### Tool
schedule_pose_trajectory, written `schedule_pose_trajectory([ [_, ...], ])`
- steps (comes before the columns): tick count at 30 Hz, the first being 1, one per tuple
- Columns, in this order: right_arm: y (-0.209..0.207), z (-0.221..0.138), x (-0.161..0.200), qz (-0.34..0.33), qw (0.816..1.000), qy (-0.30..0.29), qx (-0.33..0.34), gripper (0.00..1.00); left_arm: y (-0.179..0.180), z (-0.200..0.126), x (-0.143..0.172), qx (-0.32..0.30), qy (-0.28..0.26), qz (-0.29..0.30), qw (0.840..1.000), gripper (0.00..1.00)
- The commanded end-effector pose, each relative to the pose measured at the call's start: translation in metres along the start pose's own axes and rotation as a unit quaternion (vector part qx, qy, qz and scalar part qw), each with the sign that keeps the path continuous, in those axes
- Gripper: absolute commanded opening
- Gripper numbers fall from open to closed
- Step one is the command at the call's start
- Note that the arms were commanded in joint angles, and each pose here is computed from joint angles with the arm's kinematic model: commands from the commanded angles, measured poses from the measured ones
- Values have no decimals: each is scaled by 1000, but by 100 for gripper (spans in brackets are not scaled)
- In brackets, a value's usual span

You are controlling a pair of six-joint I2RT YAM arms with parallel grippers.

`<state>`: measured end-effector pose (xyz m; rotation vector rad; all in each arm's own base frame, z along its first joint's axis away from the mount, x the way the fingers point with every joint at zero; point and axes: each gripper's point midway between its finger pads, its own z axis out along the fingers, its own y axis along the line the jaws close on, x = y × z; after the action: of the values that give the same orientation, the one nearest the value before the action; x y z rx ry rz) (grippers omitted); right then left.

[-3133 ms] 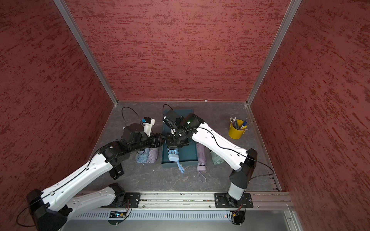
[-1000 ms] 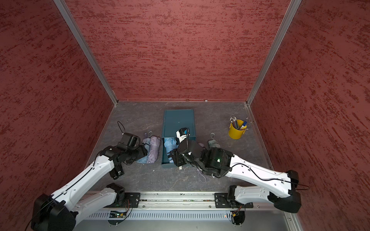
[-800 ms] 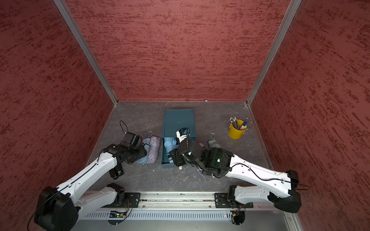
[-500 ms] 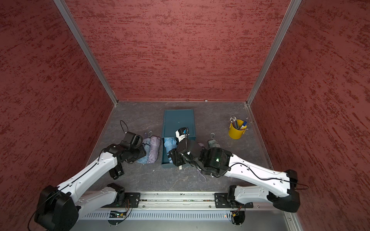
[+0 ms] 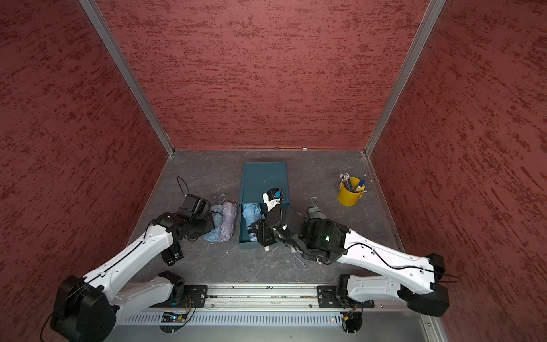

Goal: Place the umbrella in the drawer by color
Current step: Pick up the umbrella from the center of the board.

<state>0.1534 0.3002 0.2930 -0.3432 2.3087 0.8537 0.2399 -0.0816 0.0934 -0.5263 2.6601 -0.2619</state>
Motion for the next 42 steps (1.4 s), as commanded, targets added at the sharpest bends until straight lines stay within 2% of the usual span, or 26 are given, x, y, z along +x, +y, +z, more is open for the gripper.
schedule_pose_trajectory([
  [1,-3,-8,-2,8,1000,-14,-1,52,-11,-16,-18,22,-36,8,999,0],
  [7,1,-13,-4,6,1000,-16,-13,52,-21,-50,-36,58,-89,17,994,0],
  [11,8,-10,-6,2,1000,-14,-25,52,-34,-77,-44,117,-122,4,986,0],
  [19,32,-1,-12,-9,998,-6,-57,54,-67,-152,-61,285,-198,-31,937,0],
  [23,49,0,-20,-9,996,-12,-87,63,-82,-193,-63,364,-227,-35,903,0],
  [28,75,3,-32,-15,993,-15,-120,72,-98,-240,-64,459,-248,-42,852,0],
  [31,90,8,-38,-18,990,-15,-140,74,-110,-262,-61,527,-251,-43,811,0],
  [33,97,11,-42,-16,989,-19,-147,75,-116,-279,-58,575,-258,-36,776,0],
  [36,98,11,-49,-14,989,-31,-143,77,-117,-297,-56,620,-271,-36,736,0],
  [39,95,9,-54,-8,989,-46,-138,78,-118,-306,-53,649,-273,-34,710,0],
  [42,93,6,-59,-1,988,-65,-140,82,-121,-310,-51,664,-269,-31,697,0],
])
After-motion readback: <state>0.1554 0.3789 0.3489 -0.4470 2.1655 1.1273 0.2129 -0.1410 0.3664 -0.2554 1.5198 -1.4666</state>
